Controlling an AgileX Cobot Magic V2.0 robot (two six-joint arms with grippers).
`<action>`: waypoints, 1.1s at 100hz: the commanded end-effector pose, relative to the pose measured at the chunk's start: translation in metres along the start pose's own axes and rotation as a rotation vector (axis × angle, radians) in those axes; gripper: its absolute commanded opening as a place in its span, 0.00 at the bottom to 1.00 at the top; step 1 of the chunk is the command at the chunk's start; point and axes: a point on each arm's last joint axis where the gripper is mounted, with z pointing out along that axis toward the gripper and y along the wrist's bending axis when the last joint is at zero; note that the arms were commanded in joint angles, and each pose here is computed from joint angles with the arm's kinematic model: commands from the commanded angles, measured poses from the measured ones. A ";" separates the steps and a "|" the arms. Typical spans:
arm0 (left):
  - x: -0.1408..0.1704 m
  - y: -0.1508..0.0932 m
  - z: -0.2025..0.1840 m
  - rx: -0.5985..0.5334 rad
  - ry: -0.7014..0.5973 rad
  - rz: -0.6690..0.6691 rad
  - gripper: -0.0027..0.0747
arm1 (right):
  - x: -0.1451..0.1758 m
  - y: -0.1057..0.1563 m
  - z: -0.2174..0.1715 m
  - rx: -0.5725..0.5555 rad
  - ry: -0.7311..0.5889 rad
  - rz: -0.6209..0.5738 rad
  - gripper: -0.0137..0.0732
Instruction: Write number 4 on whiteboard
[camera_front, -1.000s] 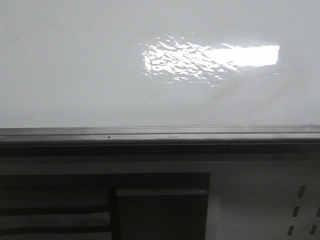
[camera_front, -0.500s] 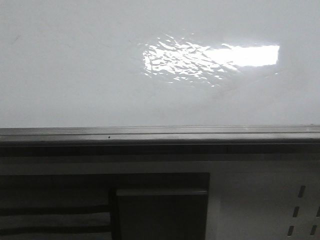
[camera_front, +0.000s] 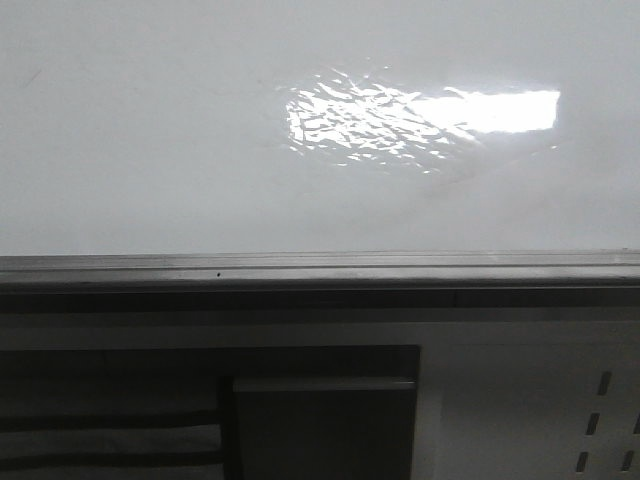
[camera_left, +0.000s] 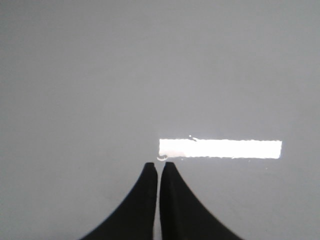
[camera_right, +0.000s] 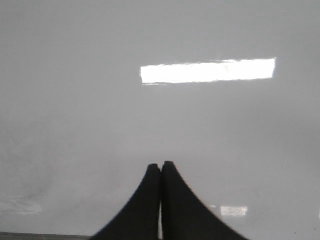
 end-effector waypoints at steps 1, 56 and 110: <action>-0.033 -0.004 0.009 0.000 -0.002 -0.010 0.01 | -0.032 -0.001 0.005 0.006 -0.023 0.001 0.07; -0.051 -0.005 0.044 -0.018 0.183 0.014 0.01 | -0.068 -0.002 0.036 0.006 0.048 -0.002 0.07; -0.051 -0.005 0.045 -0.020 0.187 0.019 0.01 | -0.067 -0.002 0.037 0.006 0.052 -0.002 0.14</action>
